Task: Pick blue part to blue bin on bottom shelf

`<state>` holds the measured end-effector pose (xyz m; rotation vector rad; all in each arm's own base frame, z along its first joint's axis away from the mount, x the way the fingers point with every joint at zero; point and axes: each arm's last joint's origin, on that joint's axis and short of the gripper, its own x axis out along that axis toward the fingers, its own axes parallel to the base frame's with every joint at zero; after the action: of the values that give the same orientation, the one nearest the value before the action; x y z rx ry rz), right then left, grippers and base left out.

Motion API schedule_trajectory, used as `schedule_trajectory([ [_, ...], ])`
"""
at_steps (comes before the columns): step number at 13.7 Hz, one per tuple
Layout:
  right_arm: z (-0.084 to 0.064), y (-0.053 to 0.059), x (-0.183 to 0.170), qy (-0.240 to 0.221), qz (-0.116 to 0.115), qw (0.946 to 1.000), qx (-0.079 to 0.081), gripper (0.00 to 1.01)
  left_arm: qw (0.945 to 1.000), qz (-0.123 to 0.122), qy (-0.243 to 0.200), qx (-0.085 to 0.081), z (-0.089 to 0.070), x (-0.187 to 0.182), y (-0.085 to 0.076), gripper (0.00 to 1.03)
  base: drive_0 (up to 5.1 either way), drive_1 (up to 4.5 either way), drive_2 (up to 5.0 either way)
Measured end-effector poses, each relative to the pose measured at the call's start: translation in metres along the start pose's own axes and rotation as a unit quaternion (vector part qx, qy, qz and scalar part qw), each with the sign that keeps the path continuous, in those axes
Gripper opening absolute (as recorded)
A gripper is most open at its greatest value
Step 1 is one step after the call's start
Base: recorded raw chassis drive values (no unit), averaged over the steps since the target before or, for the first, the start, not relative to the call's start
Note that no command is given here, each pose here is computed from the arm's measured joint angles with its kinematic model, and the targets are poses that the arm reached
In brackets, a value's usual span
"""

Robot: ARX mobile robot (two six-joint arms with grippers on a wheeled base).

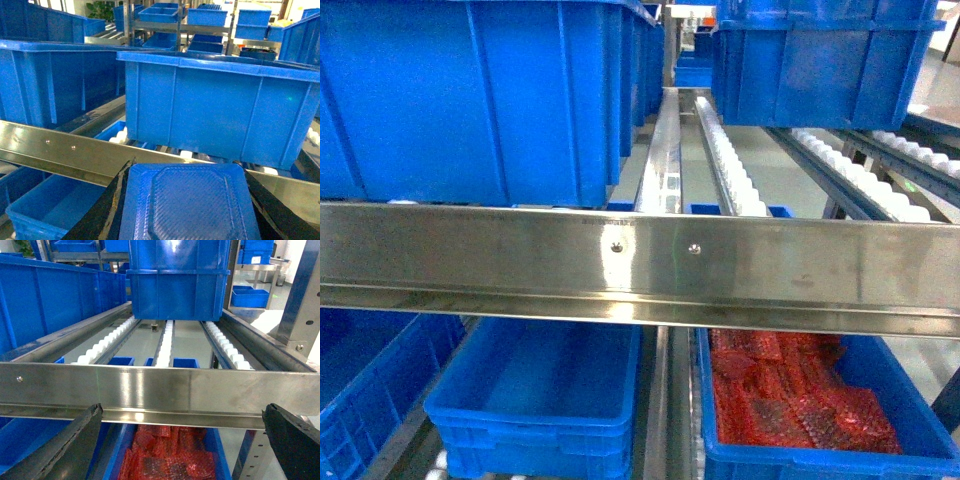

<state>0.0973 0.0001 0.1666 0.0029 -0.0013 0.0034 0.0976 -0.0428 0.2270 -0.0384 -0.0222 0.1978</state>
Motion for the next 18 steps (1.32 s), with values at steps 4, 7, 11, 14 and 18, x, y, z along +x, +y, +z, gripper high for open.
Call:
schedule_trajectory([
  [4,0.0000,0.0000,0.0000,0.000,0.000,1.0000,0.000,0.98,1.0000,-0.002,0.001,0.001,-0.0002,0.0001,-0.0003,0.44,0.0,0.00,0.0],
  [7,0.0000,0.0000,0.0000,0.000,0.000,1.0000,0.000,0.98,1.0000,-0.002,0.001,0.001,-0.0002,0.0001,-0.0003,0.44,0.0,0.00,0.0],
  [11,0.0002,0.0000,0.0000,-0.001,0.000,1.0000,0.000,0.98,1.0000,-0.002,0.000,0.000,-0.0001,0.0001,-0.0003,0.44,0.0,0.00,0.0],
  [14,0.0002,0.0000,0.0000,-0.001,-0.001,1.0000,0.000,0.98,1.0000,-0.002,0.000,0.000,0.0000,0.0001,-0.0003,0.44,0.0,0.00,0.0],
  [18,0.0001,-0.0001,0.0000,0.000,-0.002,1.0000,0.000,0.98,1.0000,-0.003,0.001,0.001,-0.0002,0.0001,-0.0003,0.44,0.0,0.00,0.0],
])
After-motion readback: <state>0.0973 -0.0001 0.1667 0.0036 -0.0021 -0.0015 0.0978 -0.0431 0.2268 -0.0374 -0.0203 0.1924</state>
